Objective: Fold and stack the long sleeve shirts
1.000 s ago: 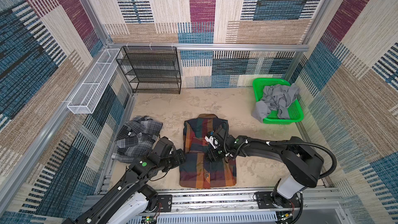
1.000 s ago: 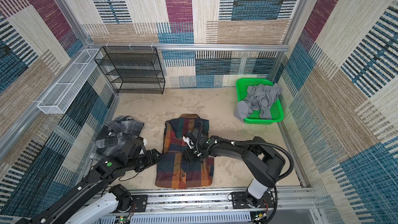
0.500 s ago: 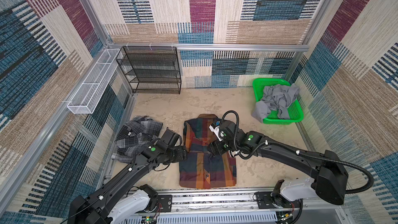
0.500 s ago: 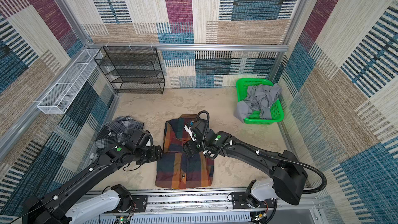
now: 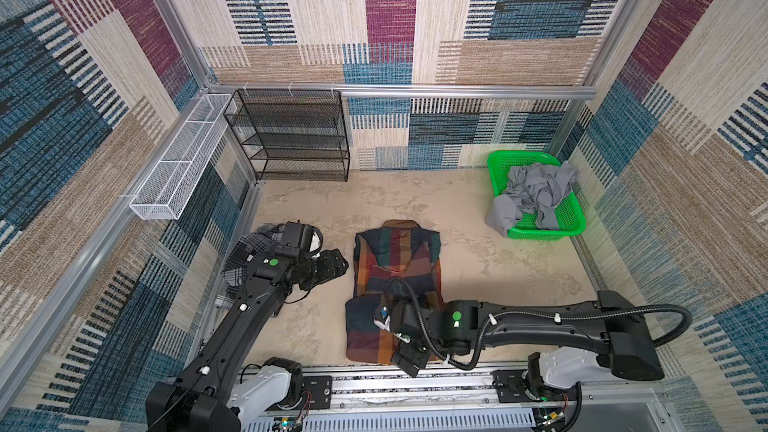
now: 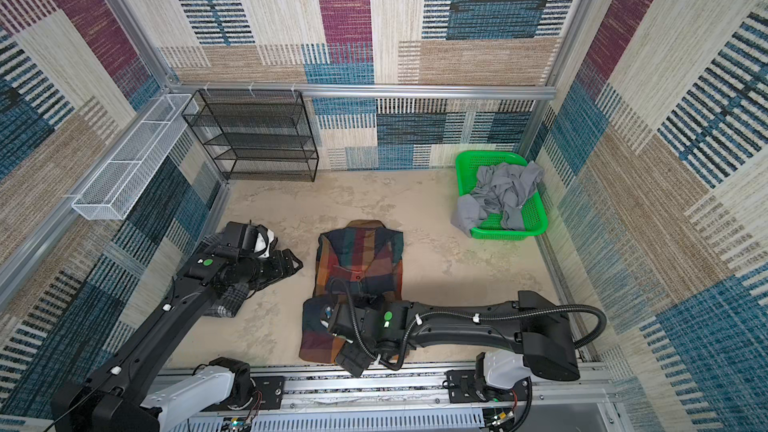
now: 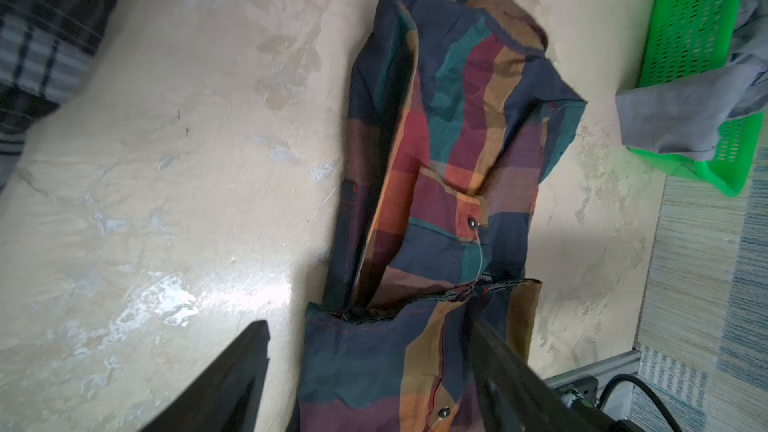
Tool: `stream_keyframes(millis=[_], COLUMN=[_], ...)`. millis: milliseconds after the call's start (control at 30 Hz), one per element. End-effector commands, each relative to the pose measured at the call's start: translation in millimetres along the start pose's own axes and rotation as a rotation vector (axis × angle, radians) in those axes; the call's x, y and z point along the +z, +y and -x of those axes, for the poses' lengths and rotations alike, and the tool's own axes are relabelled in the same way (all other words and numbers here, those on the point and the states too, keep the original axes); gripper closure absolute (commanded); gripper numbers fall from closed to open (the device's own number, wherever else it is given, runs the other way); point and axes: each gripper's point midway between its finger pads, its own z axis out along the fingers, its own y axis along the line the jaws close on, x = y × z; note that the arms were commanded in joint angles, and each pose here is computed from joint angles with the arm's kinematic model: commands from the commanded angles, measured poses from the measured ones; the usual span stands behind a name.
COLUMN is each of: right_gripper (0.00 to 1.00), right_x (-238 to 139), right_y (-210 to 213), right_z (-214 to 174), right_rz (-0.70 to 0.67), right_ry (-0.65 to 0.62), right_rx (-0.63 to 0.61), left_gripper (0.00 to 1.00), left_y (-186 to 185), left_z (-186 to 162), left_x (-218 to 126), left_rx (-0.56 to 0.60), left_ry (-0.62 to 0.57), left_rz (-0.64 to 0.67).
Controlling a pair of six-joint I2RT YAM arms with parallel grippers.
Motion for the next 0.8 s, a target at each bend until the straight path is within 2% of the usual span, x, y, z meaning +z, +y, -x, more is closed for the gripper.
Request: stream_keyframes(millis=[0, 333, 467, 567, 767], right_gripper=[0.04, 0.05, 0.07, 0.08, 0.11], right_x=[9, 34, 36, 43, 59], right_y=[-16, -15, -13, -19, -19], right_z=[-13, -13, -8, -12, -26], right_rz=[-0.159, -0.343, -0.370, -0.407, -0.399], right_ry=[0.072, 0.118, 0.102, 0.128, 0.185], right_rx=[-0.085, -0.280, -0.323, -0.359, -0.414], left_gripper=[0.21, 0.21, 0.20, 0.20, 0.20], left_y=[4, 24, 32, 36, 40], left_z=[9, 17, 20, 23, 23], left_x=[-8, -16, -22, -26, -27], left_rx=[0.047, 0.049, 0.068, 0.079, 0.086], left_ry=[-0.041, -0.125, -0.155, -0.180, -0.185], left_rz=[0.021, 0.088, 0.133, 0.155, 0.170])
